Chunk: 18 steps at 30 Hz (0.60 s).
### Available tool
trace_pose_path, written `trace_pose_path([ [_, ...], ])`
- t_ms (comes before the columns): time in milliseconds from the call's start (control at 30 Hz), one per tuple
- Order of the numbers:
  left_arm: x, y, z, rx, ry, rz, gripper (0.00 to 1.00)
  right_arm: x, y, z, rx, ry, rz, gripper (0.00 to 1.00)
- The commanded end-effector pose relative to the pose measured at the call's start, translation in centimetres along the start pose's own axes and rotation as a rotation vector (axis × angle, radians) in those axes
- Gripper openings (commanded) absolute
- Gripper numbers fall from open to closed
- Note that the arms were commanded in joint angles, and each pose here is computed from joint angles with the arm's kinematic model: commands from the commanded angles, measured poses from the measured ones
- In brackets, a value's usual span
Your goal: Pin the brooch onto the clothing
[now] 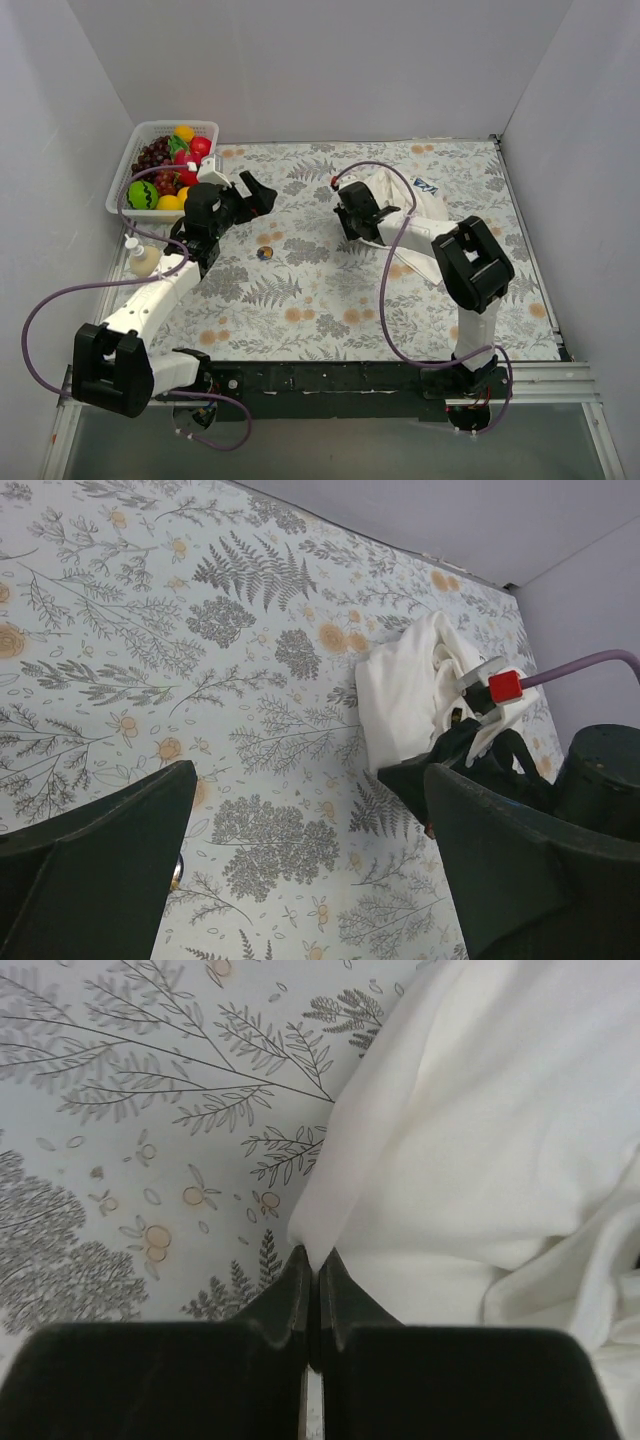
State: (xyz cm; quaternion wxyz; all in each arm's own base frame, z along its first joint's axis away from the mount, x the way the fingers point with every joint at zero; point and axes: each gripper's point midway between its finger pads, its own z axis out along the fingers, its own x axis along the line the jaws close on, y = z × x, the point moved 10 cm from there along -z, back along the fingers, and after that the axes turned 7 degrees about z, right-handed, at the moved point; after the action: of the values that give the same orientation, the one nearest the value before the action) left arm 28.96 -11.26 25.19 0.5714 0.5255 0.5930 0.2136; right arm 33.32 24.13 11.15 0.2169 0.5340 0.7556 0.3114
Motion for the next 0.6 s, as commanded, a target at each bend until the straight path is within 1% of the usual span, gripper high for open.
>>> trace_pose_path([
  [0, -0.5, 1.1, -1.3, -0.064, -0.035, 0.037, 0.98, 1.8, 7.3, -8.2, -0.235, 0.182, -0.061, 0.01],
  [33, -0.7, 1.2, -1.5, -0.068, -0.052, 0.045, 0.98, 1.9, 9.2, -11.4, -0.314, 0.235, -0.063, 0.01],
  [100, -0.7, 1.4, -1.6, -0.078, -0.052, 0.046, 0.98, 1.5, 10.6, -14.8, -0.395, 0.27, -0.056, 0.01],
  [133, -0.7, 1.4, -1.6, -0.081, -0.045, 0.04, 0.98, 0.9, 11.7, -17.9, -0.475, 0.277, -0.043, 0.01],
  [167, -0.7, 1.3, -1.5, -0.081, -0.045, 0.041, 0.98, 0.6, 12.4, -19.7, -0.521, 0.279, -0.039, 0.01],
  [200, -0.7, 1.4, -1.5, -0.082, -0.042, 0.041, 0.98, 0.2, 12.7, -21.2, -0.559, 0.276, -0.033, 0.01],
  [233, -0.6, 1.2, -1.4, -0.076, -0.041, 0.042, 0.98, -0.6, 13.3, -24.0, -0.634, 0.257, -0.01, 0.01],
  [300, -0.6, 1.2, -1.3, -0.073, -0.037, 0.046, 0.98, -1.7, 13.6, -26.3, -0.701, 0.218, -0.009, 0.01],
  [333, -0.6, 1.2, -1.2, -0.07, -0.037, 0.046, 0.98, -2.6, 13.6, -28.0, -0.743, 0.17, 0.015, 0.01],
  [433, -0.7, 1.4, -1.0, -0.061, -0.041, 0.053, 0.98, -4.7, 13.5, -29.9, -0.786, 0.071, 0.052, 0.01],
  [567, -0.9, 1.5, -0.8, -0.049, -0.074, 0.059, 0.98, -6.2, 12.6, -29.7, -0.774, 0.042, 0.072, 0.01],
])
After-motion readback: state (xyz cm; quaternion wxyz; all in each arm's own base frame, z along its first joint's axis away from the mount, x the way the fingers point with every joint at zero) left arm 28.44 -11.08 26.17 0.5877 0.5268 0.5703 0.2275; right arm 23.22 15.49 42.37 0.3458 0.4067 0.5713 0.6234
